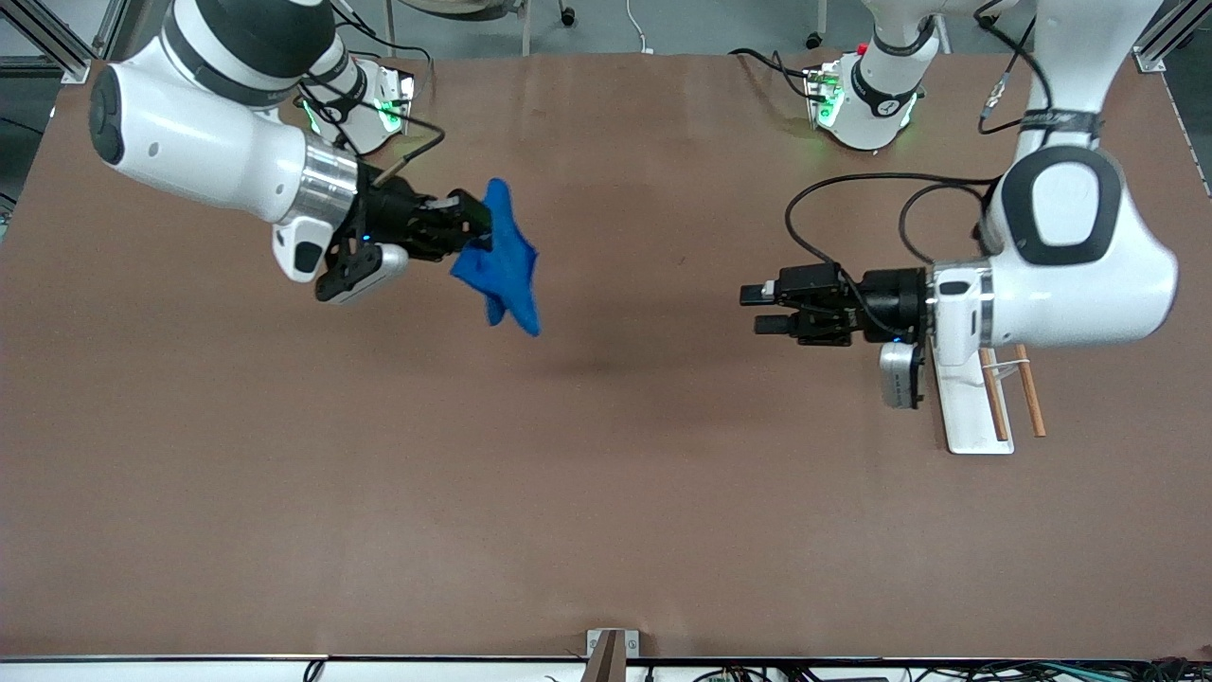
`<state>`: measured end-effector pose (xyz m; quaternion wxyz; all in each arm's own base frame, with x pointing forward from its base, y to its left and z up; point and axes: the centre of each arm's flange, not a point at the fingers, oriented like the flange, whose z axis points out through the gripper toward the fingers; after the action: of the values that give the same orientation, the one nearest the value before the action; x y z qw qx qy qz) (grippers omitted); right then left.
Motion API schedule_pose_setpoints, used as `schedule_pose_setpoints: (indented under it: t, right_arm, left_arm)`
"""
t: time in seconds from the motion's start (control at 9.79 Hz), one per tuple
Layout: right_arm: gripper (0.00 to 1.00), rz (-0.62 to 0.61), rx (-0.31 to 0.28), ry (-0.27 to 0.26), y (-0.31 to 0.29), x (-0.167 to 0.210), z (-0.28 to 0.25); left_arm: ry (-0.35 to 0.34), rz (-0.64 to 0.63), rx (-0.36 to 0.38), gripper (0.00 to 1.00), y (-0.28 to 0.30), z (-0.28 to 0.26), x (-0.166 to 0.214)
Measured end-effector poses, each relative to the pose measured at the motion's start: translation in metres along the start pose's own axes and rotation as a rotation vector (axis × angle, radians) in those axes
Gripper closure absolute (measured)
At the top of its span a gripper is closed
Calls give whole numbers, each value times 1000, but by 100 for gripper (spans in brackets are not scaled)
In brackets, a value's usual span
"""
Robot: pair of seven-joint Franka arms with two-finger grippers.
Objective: Right arm passes towel to left arm to hang
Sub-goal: 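Lift the towel with the right gripper while the left gripper approaches, then grasp the hanging towel with the left gripper near the right gripper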
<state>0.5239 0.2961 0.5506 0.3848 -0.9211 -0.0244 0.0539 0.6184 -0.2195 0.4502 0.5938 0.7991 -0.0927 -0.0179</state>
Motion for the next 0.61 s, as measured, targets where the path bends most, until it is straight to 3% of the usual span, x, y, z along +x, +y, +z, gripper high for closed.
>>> schedule_pose_setpoints:
  t: [0.31, 0.61]
  right_arm:
    - [86, 54, 222, -34, -21, -3, 8]
    - [86, 63, 365, -65, -33, -4, 22]
  left_arm:
    - [2, 14, -295, 24, -48, 51, -15]
    - [3, 72, -563, 24, -101, 97, -29]
